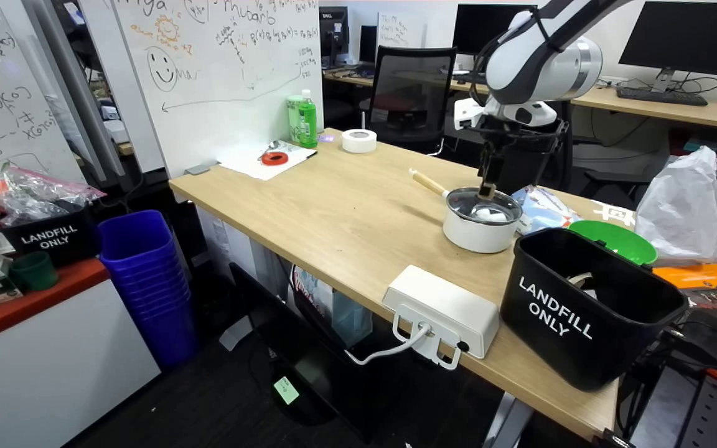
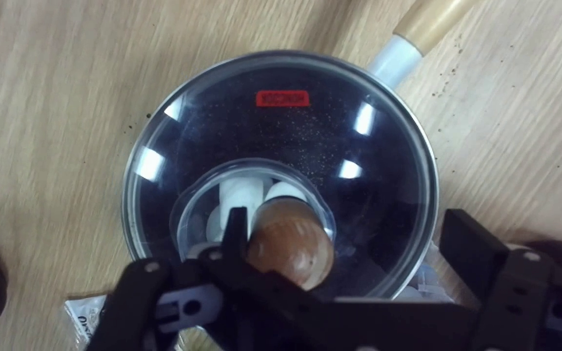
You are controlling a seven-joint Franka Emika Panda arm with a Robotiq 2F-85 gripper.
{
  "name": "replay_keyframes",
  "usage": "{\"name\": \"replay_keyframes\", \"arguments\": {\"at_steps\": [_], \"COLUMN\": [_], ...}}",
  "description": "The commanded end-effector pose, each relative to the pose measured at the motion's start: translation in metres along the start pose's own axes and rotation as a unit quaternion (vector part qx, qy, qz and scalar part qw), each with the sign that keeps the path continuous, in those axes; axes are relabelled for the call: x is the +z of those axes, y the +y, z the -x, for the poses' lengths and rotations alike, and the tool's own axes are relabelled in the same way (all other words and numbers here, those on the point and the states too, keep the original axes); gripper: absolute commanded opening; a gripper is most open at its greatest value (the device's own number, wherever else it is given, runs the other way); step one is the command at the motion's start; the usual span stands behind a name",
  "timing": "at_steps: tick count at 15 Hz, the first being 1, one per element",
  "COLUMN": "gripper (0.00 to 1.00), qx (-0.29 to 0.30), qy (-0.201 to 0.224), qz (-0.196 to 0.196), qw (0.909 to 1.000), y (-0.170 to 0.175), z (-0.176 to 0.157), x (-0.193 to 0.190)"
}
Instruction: Place the glass lid on the pot
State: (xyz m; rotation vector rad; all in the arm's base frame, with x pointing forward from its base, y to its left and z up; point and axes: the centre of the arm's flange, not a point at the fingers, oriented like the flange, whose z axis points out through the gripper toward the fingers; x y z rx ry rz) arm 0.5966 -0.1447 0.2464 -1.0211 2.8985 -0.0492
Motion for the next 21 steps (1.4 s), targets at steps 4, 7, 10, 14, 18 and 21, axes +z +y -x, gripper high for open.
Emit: {"name": "replay_keyframes", "arguments": {"at_steps": [4, 7, 10, 14, 18, 21], "gripper": [1.00, 1.00, 1.00, 1.00, 1.00, 1.00], "qx": [-0.042, -0.081, -0.130, -0.149, -0.147, -0.147], "qy": [-0.013, -0.022, -0.025, -0.013, -0.012, -0.012], "qz": [-0.003, 0.005, 0.035, 0.054, 0.054, 0.054], "qw": [0.9990, 0.9965, 0.9906, 0.9873, 0.9876, 0.9876], "y": [0.014, 0.021, 0.032, 0.035, 0.036, 0.036], "z": [-0.016, -0.023, -0.034, -0.036, -0.034, -0.034], "x": [-0.036, -0.056, -0.068, -0.070, -0.068, -0.068]}}
